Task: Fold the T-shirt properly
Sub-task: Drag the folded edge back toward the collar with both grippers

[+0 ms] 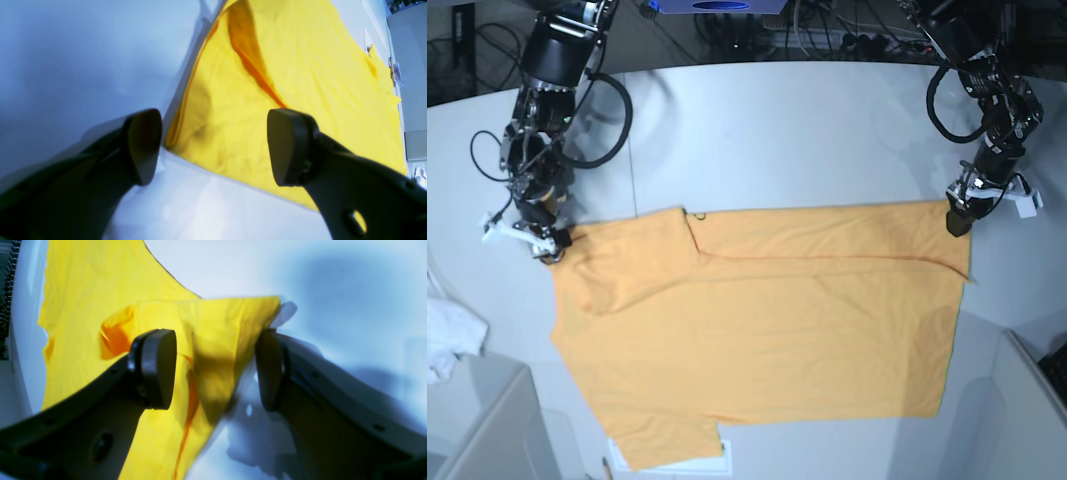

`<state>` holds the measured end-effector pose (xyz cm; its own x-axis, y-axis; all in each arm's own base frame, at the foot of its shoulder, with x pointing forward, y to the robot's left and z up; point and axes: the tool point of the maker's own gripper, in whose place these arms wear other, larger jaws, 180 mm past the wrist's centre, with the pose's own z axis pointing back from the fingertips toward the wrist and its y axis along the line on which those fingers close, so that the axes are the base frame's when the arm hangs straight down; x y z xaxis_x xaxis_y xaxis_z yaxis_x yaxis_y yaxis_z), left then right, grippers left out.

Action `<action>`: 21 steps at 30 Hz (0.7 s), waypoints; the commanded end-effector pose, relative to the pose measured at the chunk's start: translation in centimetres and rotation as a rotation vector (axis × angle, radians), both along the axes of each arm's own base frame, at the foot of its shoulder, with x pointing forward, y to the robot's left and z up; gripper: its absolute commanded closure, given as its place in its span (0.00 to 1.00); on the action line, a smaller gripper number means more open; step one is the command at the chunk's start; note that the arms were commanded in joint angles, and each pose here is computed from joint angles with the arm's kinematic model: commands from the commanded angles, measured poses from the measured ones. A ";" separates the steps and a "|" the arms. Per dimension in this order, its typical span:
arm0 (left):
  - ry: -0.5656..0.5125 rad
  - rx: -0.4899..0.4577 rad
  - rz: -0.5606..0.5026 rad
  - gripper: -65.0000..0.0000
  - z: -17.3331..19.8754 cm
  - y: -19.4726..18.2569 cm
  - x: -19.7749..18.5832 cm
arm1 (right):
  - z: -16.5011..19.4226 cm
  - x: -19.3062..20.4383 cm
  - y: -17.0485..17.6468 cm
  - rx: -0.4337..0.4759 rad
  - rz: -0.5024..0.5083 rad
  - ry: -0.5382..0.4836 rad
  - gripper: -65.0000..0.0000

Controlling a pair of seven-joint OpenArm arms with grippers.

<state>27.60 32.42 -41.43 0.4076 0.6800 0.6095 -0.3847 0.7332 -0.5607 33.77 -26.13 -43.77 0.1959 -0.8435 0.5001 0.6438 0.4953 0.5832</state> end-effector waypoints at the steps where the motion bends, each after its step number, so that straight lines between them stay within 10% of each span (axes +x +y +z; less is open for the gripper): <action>1: 0.039 0.009 -0.013 0.27 -0.4 0.1 -0.4 | -1.3 -0.6 0.6 0.039 0.009 0.059 0.45; 4: 0.038 0.009 -0.012 0.42 -0.3 0.2 -0.3 | -1.3 -0.1 1.1 0.040 0.048 0.034 0.49; 9: 0.065 -0.024 -0.003 1.00 -1.6 0.1 -0.6 | -1.5 -0.1 1.3 0.043 0.060 0.031 0.78; 13: 0.095 -0.020 -0.021 1.00 -2.2 0.5 -0.6 | -1.5 -0.1 1.3 0.043 0.058 0.029 1.00; 21: 0.100 0.117 -0.102 1.00 0.3 2.2 -0.9 | 0.2 -0.8 -0.1 -0.006 0.057 0.000 1.00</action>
<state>26.23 33.28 -42.41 0.5463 0.5840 0.6004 -0.3610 0.8110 -0.4604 32.61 -25.61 -44.20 0.2540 -0.8333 0.4910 0.6151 0.5309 0.5829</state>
